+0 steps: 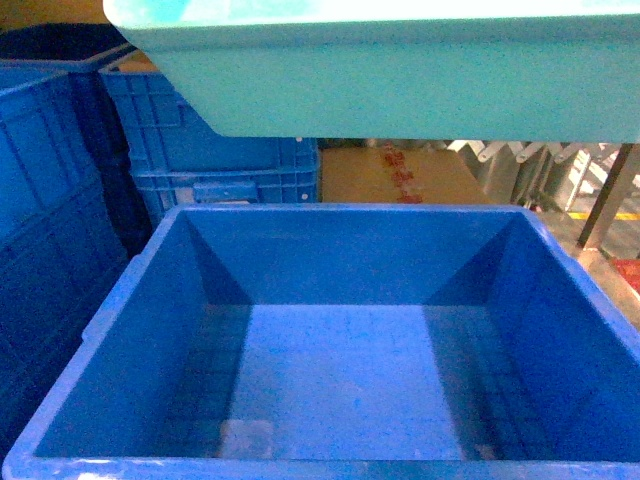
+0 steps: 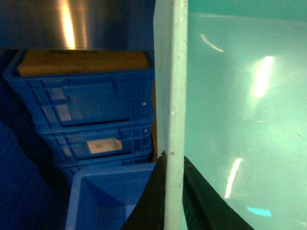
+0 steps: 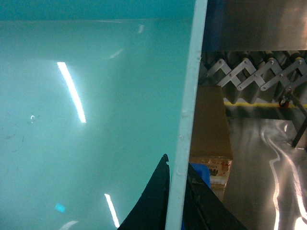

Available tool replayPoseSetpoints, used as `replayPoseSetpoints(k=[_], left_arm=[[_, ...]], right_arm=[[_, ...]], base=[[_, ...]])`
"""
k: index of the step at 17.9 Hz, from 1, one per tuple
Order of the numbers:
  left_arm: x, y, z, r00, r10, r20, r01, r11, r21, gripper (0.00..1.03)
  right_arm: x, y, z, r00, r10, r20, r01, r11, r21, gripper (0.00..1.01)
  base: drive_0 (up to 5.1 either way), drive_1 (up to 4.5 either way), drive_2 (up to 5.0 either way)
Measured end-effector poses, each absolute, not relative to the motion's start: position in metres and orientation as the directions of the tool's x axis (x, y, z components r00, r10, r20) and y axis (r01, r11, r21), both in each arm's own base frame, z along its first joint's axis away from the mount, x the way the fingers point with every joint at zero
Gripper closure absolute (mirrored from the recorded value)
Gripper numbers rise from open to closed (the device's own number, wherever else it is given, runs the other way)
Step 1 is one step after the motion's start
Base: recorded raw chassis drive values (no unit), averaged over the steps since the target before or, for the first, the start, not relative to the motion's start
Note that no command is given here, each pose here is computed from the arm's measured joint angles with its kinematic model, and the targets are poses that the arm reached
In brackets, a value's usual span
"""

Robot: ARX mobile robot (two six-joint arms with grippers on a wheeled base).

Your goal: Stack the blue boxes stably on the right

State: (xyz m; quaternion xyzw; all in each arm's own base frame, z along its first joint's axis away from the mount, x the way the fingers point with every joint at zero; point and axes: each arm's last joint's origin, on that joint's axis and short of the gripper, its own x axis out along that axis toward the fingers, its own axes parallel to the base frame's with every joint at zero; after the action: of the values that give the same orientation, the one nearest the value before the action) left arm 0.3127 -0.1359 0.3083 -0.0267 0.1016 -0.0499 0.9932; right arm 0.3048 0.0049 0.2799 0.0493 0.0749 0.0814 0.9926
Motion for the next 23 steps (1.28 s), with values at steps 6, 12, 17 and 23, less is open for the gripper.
replayPoseSetpoints(k=[6, 12, 17, 23], left_arm=[[0.344, -0.131, 0.257, 0.911, -0.034, -0.41, 0.049, 0.998, 0.026, 0.96], [0.353, -0.134, 0.175, 0.782, 0.023, -0.622, 0.05, 0.994, 0.1, 0.96], [0.373, -0.118, 0.145, 0.748, 0.028, -0.663, 0.011, 0.998, 0.055, 0.96], [0.385, -0.101, 0.111, 0.694, 0.04, -0.718, -0.013, 0.999, 0.042, 0.96]], right_arm=[[0.331, 0.022, 0.225, 0.908, 0.192, -0.374, -0.154, 0.98, 0.13, 0.94], [0.342, 0.029, 0.146, 0.756, 0.207, -0.621, -0.14, 0.978, 0.156, 0.94], [0.367, 0.037, 0.124, 0.72, 0.216, -0.66, -0.156, 0.976, 0.149, 0.94], [0.383, 0.048, 0.097, 0.666, 0.218, -0.713, -0.166, 0.976, 0.143, 0.94]], base=[[0.0, 0.0, 0.0], [0.0, 0.0, 0.0], [0.0, 0.0, 0.0], [0.0, 0.0, 0.0]])
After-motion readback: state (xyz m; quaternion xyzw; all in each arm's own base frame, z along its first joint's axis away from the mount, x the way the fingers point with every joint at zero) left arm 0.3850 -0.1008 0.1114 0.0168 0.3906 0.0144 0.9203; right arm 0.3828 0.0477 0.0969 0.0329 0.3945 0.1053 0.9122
